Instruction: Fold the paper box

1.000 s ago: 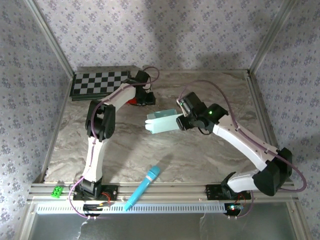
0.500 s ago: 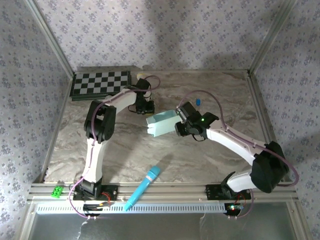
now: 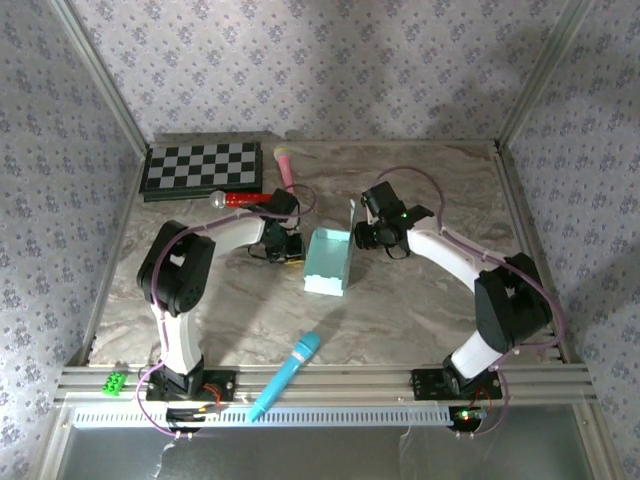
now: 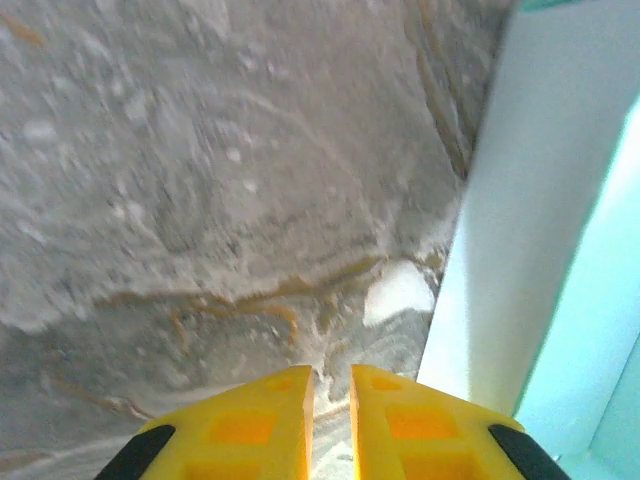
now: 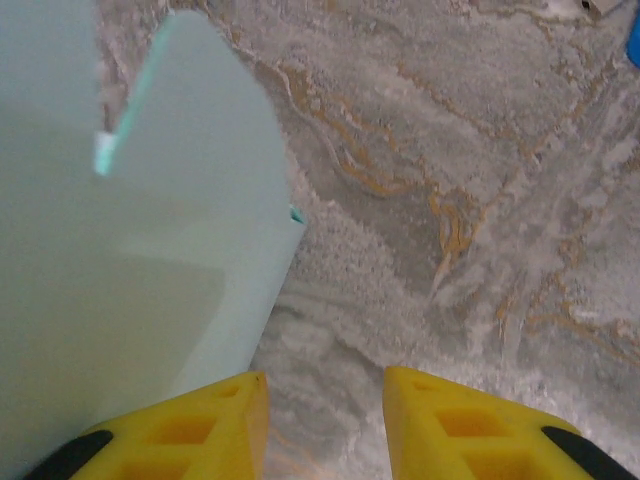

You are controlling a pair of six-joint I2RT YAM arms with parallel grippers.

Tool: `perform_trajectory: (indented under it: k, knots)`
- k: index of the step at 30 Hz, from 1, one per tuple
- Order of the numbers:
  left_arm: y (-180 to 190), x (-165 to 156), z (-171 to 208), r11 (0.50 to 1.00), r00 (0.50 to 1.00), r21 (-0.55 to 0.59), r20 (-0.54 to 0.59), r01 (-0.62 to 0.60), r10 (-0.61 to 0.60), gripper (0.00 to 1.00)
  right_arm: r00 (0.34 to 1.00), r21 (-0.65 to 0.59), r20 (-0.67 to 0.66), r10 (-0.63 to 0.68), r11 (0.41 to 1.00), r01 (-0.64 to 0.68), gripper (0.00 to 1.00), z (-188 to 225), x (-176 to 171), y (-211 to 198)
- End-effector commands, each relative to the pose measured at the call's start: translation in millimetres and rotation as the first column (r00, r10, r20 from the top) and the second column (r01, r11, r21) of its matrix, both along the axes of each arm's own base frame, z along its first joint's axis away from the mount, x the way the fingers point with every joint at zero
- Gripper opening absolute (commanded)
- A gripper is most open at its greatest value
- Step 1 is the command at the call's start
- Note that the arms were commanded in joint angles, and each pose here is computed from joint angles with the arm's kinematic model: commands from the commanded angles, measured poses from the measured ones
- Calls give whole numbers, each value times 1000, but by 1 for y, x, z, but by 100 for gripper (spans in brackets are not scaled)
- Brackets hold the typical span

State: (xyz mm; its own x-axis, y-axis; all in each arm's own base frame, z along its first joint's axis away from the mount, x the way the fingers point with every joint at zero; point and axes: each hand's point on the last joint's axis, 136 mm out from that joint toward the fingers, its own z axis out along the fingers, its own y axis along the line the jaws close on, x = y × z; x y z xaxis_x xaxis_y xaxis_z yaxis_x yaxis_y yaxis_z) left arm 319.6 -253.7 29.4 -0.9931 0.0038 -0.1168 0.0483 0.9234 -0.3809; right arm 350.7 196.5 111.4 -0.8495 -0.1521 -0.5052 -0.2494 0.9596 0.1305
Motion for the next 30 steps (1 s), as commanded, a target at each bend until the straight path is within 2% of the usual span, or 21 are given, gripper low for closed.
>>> perform_trajectory:
  k: [1,11,15,19,23,30]
  knots:
    - [-12,6,15,996,997,-71,54,-55,59,18,997,33,36,62,997,-64,37,14,21,14]
    - [-32,-16,21,994,997,-103,60,-43,50,21,987,29,39,155,987,-156,38,18,68,23]
    - [-16,-18,31,997,993,-49,103,-60,65,24,992,-12,57,111,994,-110,39,31,81,6]
    - [-1,-14,54,999,985,0,164,-53,53,30,995,-41,92,40,998,-37,46,51,84,-20]
    - [16,-2,73,997,970,26,234,-75,67,35,991,-41,127,-43,998,48,49,68,79,-49]
    - [50,57,75,985,950,40,275,-167,149,36,983,-53,142,-115,991,123,50,80,26,-84]
